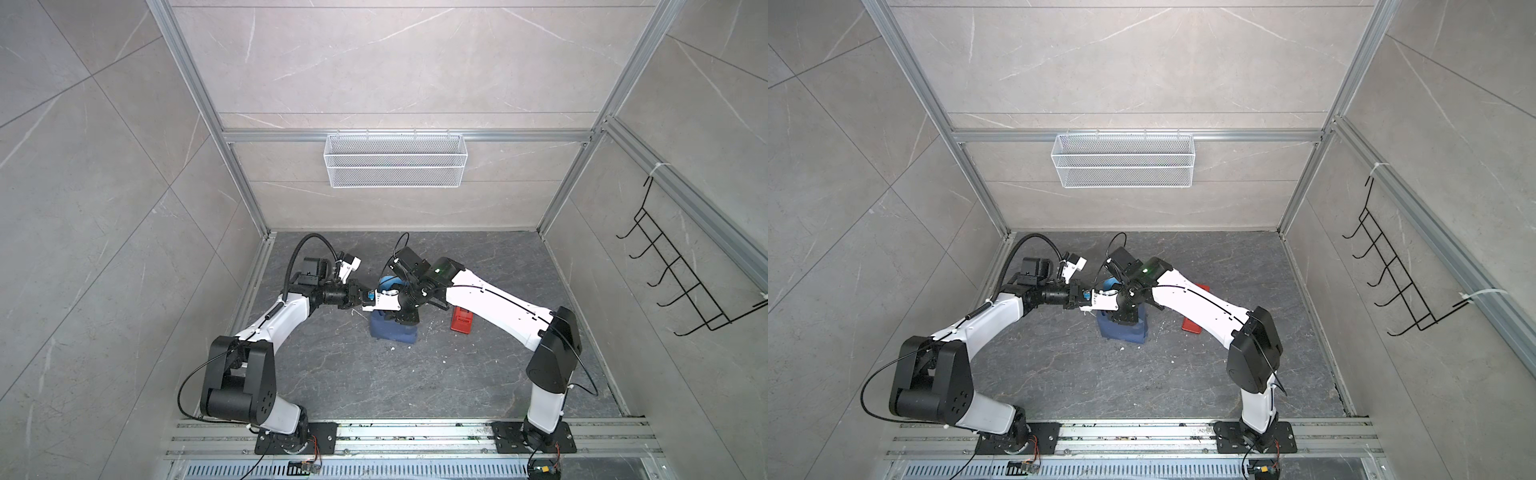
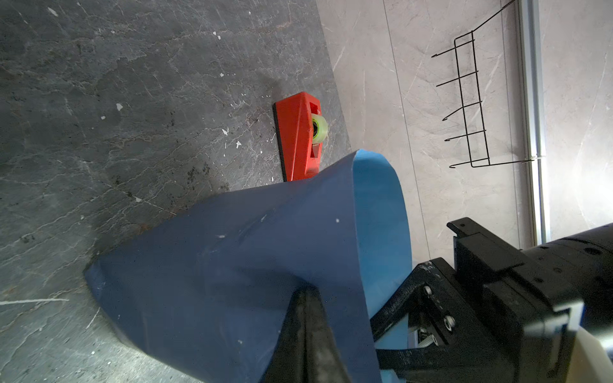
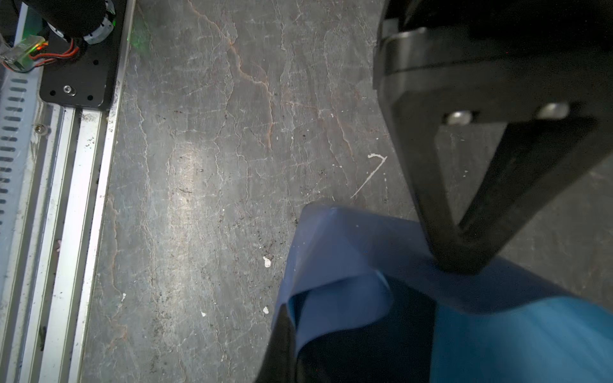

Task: Wrap a gift box in wrapping paper
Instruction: Fold the wrapping paper for the gift box.

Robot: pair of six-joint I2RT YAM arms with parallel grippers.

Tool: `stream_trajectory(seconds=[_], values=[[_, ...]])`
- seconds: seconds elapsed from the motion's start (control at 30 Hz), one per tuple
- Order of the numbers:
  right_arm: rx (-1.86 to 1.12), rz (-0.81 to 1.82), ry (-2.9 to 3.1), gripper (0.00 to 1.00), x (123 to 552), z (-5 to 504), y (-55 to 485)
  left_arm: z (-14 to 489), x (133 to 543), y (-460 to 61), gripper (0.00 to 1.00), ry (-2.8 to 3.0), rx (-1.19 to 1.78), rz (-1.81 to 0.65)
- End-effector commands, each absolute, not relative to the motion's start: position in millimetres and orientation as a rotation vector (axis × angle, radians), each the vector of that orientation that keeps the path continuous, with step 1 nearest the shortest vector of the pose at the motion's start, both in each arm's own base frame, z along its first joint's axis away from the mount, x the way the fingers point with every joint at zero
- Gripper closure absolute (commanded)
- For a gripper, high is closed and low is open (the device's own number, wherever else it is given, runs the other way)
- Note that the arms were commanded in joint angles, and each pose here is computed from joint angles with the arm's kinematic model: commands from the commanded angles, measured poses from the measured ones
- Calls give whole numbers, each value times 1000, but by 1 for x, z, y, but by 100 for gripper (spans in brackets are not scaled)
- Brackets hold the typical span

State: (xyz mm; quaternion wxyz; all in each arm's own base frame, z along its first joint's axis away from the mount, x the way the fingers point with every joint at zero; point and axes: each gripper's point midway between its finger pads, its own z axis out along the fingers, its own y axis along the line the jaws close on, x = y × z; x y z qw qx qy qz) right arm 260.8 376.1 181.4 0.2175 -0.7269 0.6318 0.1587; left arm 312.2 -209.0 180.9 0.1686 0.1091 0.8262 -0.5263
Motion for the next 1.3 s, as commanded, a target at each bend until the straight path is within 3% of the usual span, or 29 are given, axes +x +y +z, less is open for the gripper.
stream_trajectory(seconds=[0.0, 0.23, 0.43, 0.57, 0.83, 1.27], values=[[-2011, 434, 1716, 100, 257, 190, 376, 195, 299, -199, 100, 2355, 384, -1424], [-2022, 425, 1710, 100, 257, 188, 375, 212, 311, -153, 100, 2381, 291, -1219], [-2021, 411, 1693, 100, 260, 195, 376, 207, 308, -188, 100, 2288, 309, -1473], [-2037, 450, 1682, 100, 254, 200, 377, 198, 313, -198, 100, 2287, 342, -1488], [-2043, 448, 1700, 72, 253, 196, 375, 185, 316, -218, 100, 2310, 382, -1510], [-2042, 451, 1710, 77, 248, 199, 368, 161, 317, -232, 100, 2395, 393, -1476]])
